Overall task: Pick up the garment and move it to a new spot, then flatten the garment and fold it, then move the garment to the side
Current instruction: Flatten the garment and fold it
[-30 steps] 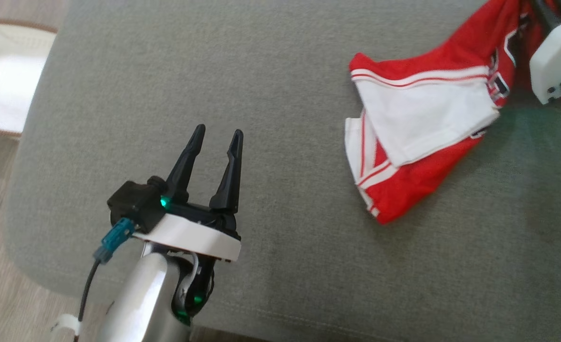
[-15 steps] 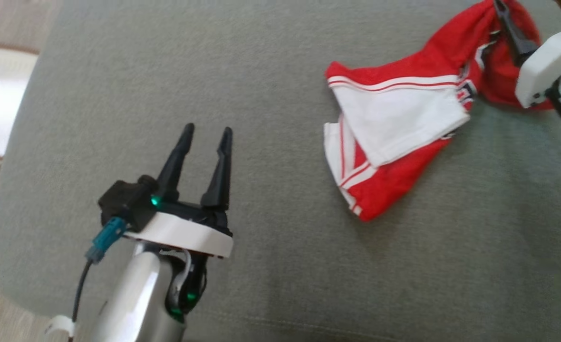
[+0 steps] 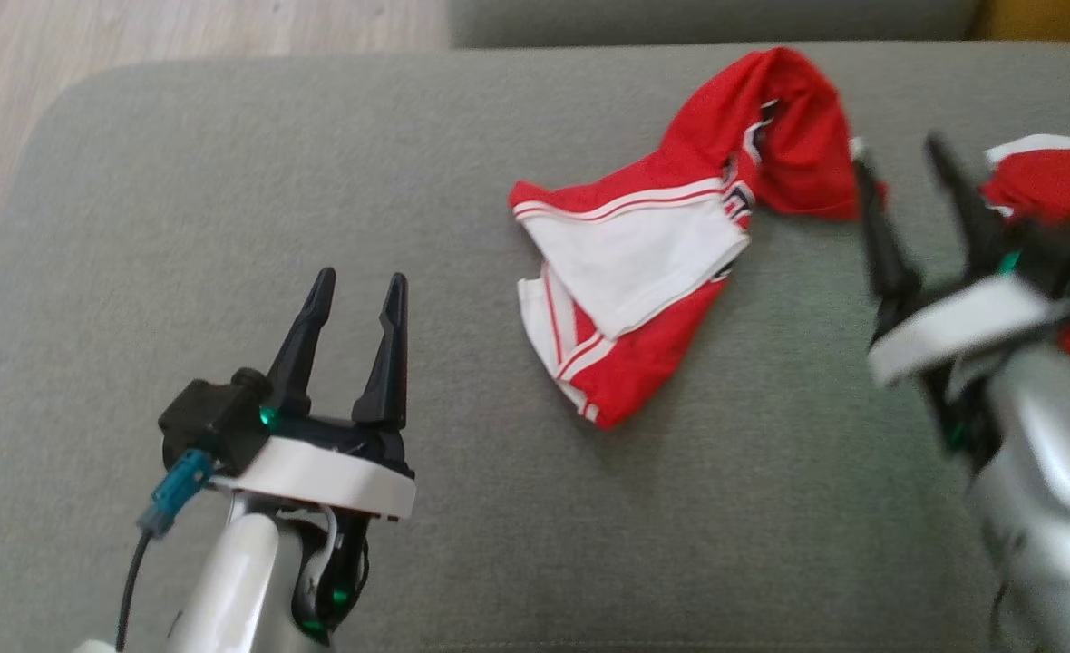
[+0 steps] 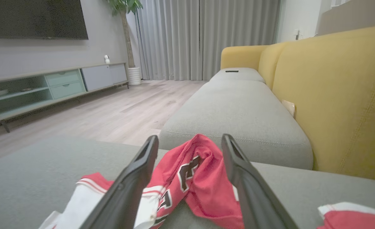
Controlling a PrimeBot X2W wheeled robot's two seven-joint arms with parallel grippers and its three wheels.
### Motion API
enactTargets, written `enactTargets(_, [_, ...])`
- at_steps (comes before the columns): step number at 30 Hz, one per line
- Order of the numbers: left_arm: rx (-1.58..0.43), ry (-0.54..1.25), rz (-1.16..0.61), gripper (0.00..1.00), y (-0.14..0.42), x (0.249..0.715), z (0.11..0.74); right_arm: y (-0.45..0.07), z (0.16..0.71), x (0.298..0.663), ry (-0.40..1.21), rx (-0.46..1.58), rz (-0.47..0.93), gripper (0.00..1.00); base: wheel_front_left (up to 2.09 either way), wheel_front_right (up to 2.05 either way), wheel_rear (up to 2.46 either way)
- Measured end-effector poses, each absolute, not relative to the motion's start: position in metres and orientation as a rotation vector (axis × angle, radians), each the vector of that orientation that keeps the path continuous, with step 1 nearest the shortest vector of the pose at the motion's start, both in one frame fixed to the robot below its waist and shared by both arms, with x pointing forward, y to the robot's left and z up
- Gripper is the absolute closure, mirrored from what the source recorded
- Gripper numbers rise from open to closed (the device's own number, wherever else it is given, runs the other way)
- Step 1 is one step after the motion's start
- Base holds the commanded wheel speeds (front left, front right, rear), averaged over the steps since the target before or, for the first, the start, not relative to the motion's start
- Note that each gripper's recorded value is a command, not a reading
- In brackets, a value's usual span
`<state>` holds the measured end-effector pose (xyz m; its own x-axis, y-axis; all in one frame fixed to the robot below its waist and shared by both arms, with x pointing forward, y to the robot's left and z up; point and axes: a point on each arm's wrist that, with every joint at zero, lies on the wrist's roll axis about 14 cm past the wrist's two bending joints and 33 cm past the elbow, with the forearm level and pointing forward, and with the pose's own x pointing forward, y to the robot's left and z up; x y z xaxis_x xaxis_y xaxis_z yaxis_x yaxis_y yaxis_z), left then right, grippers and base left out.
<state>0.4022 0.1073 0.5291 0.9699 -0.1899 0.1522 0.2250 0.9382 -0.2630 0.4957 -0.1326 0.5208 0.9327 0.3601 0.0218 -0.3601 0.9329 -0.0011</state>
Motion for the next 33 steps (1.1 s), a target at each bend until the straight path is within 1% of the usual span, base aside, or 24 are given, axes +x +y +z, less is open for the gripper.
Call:
enactTargets(4, [-0.278,-0.144,-0.244,0.00,0.097,0.398,0.537,-0.137,0.504,0.454,-0.008,0.098,0.301,0.00,0.00,0.00,0.00])
enactTargets(5, [-0.278,-0.148,-0.260,0.00,0.093,0.397,0.539,-0.141,0.493,0.433,0.005,0.145,0.256,0.00,0.00,0.00,0.00])
enactTargets(10, [-0.279,-0.134,-0.301,0.00,0.080,0.395,0.535,-0.146,0.465,0.394,0.067,0.200,0.173,0.00,0.00,0.00,0.00])
enactTargets(12, [-0.273,-0.123,-0.317,0.00,0.075,0.396,0.531,-0.150,0.466,0.390,0.061,0.207,0.154,0.00,0.00,0.00,0.00])
enactTargets(16, [-0.263,-0.097,-0.356,0.00,0.063,0.401,0.523,-0.157,0.480,0.396,0.013,0.199,0.134,0.00,0.00,0.00,0.00])
enactTargets(21, [-0.179,-0.054,-0.503,0.00,0.020,0.414,0.507,-0.172,0.479,0.399,0.017,0.188,0.090,0.00,0.00,0.00,0.00])
enactTargets(24, [-0.077,0.012,-0.600,0.00,-0.005,0.420,0.482,-0.179,0.471,0.398,0.043,0.185,0.067,0.00,0.00,0.00,0.00])
enactTargets(27, [0.083,0.102,-0.692,0.00,-0.021,0.424,0.446,-0.187,0.465,0.395,0.059,0.184,0.040,0.00,0.00,0.00,0.00])
enactTargets(30, [0.202,0.177,-0.742,0.00,-0.025,0.429,0.418,-0.197,0.460,0.392,0.074,0.181,0.007,0.00,0.00,0.00,0.00])
enactTargets(33, [0.288,0.208,-0.729,0.00,-0.021,0.438,0.402,-0.207,0.456,0.389,0.084,0.179,-0.022,0.00,0.00,0.00,0.00])
